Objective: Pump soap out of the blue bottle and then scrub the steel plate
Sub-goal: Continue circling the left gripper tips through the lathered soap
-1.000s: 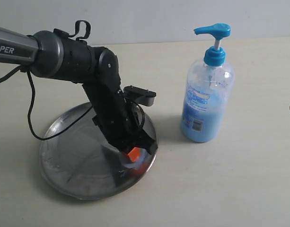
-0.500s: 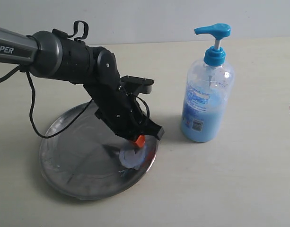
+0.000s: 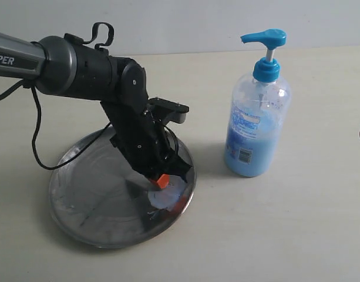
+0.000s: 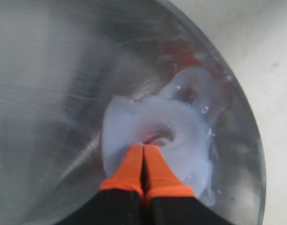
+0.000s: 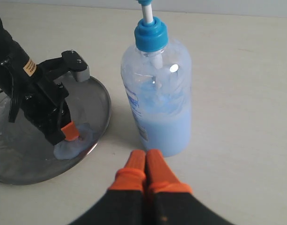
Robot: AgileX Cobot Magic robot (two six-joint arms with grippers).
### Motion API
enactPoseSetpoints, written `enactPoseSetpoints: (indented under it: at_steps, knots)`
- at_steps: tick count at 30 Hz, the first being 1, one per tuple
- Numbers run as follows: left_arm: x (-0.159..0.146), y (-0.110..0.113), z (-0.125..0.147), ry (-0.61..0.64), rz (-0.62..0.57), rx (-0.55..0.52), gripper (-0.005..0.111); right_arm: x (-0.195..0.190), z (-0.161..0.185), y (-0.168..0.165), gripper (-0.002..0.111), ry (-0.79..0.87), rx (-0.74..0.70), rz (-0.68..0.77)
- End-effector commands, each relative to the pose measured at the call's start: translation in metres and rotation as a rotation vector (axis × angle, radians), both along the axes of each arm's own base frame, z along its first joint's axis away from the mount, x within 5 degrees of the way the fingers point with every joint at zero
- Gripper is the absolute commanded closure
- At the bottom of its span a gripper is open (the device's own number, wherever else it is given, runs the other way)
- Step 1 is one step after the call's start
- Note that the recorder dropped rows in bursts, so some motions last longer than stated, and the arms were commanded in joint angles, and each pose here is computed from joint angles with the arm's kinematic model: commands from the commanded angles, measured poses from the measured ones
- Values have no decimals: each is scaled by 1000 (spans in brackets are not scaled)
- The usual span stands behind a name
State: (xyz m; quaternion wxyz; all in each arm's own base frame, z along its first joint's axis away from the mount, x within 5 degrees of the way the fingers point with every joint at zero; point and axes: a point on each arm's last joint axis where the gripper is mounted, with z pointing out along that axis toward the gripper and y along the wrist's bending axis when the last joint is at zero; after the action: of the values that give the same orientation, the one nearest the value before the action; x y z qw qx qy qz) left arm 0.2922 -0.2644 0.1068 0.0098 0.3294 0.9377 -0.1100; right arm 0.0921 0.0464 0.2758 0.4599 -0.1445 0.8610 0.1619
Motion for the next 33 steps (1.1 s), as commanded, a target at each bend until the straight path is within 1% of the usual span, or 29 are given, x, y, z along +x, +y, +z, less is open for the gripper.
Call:
enactPoseSetpoints:
  at_steps: [1, 3, 5, 9, 11, 15, 20, 28, 33]
  knots:
    - [3, 3, -18, -17, 61, 18, 106, 0, 2, -1, 108, -12, -4, 0]
    - [2, -1, -17, 0, 97, -23, 106, 0, 2, -1, 108, -12, -4, 0]
    - [1, -5, -15, 25, 104, -67, 106, 0, 2, -1, 108, -12, -4, 0]
    - [-6, -11, -13, 88, 67, -133, 106, 0, 2, -1, 108, -12, -4, 0]
    - [-9, -12, -12, 117, 31, -141, 106, 0, 2, -1, 108, -12, -4, 0]
    - [-15, -8, -12, 166, -22, -109, 106, 0, 2, -1, 108, -12, -4, 0]
    - [-16, -1, -14, 162, -91, -38, 106, 0, 2, -1, 108, -12, -4, 0]
    - [-7, 10, -17, 91, -58, 71, 106, 0, 2, -1, 108, -12, -4, 0]
    - [-1, 8, -18, 36, -3, 48, 106, 0, 2, -1, 108, -12, -4, 0]
